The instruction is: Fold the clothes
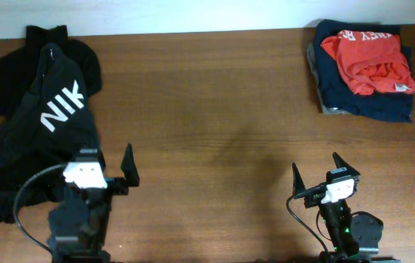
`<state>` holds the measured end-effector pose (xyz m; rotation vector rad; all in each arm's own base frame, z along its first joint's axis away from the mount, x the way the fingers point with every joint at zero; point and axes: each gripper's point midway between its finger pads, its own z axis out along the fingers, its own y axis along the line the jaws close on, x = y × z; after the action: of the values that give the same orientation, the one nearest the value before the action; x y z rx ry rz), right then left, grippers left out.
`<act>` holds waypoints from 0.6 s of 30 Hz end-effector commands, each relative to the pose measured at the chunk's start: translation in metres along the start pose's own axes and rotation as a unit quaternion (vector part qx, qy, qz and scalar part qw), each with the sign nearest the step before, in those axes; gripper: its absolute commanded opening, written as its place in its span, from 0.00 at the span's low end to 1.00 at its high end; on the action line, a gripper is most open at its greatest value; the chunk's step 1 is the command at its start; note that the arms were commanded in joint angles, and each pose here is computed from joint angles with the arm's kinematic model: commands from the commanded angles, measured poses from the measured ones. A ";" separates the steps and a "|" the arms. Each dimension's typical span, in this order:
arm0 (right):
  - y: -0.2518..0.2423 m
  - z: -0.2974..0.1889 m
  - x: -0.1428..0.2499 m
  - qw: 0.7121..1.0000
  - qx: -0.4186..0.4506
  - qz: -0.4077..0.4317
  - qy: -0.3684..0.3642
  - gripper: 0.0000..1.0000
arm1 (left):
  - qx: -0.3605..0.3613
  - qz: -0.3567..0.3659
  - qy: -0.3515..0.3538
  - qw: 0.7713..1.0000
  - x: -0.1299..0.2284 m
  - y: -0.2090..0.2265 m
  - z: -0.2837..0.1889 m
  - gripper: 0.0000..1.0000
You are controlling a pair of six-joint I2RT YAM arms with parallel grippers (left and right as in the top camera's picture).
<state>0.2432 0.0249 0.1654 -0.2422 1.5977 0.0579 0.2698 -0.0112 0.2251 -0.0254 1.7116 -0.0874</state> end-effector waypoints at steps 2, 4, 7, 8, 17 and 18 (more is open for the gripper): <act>-0.001 0.000 0.003 1.000 0.003 0.006 0.002 0.99 | -0.002 -0.004 0.003 1.000 0.019 0.002 -0.003 0.99; -0.001 0.000 0.003 1.000 0.003 0.006 0.002 0.99 | -0.003 -0.003 0.005 1.000 0.026 0.003 -0.003 0.99; -0.001 0.000 0.003 1.000 0.003 0.006 0.002 0.99 | -0.002 -0.003 -0.005 1.000 0.030 0.003 -0.005 0.99; -0.001 0.000 0.003 1.000 0.003 0.006 0.002 0.99 | -0.002 -0.003 -0.010 1.000 0.031 0.003 -0.006 0.99; -0.001 0.000 0.003 1.000 0.003 0.006 0.002 0.99 | 0.003 -0.003 -0.064 0.998 0.040 0.004 -0.015 0.99; -0.001 0.000 0.003 1.000 0.003 0.006 0.002 0.99 | 0.003 -0.003 -0.066 0.998 0.042 0.004 -0.016 0.99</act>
<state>0.2432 0.0250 0.1654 -0.2425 1.5977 0.0582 0.2504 -0.0105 0.1908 -0.0232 1.5983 -0.0908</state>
